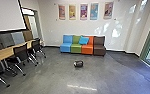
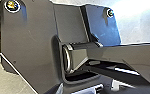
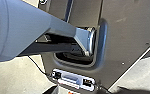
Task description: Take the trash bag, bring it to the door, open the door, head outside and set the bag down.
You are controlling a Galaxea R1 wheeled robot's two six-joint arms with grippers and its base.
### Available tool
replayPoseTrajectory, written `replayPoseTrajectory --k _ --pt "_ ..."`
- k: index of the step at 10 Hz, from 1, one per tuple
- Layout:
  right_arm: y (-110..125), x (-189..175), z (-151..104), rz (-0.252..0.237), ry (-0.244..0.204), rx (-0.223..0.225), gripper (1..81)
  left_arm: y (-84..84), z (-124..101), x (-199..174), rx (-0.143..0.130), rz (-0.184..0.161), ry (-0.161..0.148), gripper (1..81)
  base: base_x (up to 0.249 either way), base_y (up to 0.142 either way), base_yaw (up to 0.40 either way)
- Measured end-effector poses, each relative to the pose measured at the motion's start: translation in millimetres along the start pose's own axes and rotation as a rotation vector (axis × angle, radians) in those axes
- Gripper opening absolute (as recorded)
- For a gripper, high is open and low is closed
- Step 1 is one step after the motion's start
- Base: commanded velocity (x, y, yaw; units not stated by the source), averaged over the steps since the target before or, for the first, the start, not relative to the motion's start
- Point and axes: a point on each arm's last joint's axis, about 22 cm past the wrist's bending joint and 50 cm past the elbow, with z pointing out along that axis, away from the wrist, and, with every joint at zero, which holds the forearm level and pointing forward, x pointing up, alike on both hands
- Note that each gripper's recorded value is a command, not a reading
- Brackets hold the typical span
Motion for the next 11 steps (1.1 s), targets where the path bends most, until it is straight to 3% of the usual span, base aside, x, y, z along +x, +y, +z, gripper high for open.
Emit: replayPoseTrajectory --k 4,8,11 --pt "11 1 -3 0.0 0.0 -0.019 81.1 -5.0 0 0 0.012 0.001 0.001 81.1 0.126 0.0 0.0" --pt "78 4 -21 -0.004 -0.005 -0.134 81.1 -31.4 -5 -1 0.067 0.003 -0.002 81.1 0.123 0.0 0.0" --pt "93 26 -25 -0.012 0.019 -0.161 81.1 -37.5 -6 -5 0.08 0.001 -0.006 81.1 0.108 0.0 0.0"
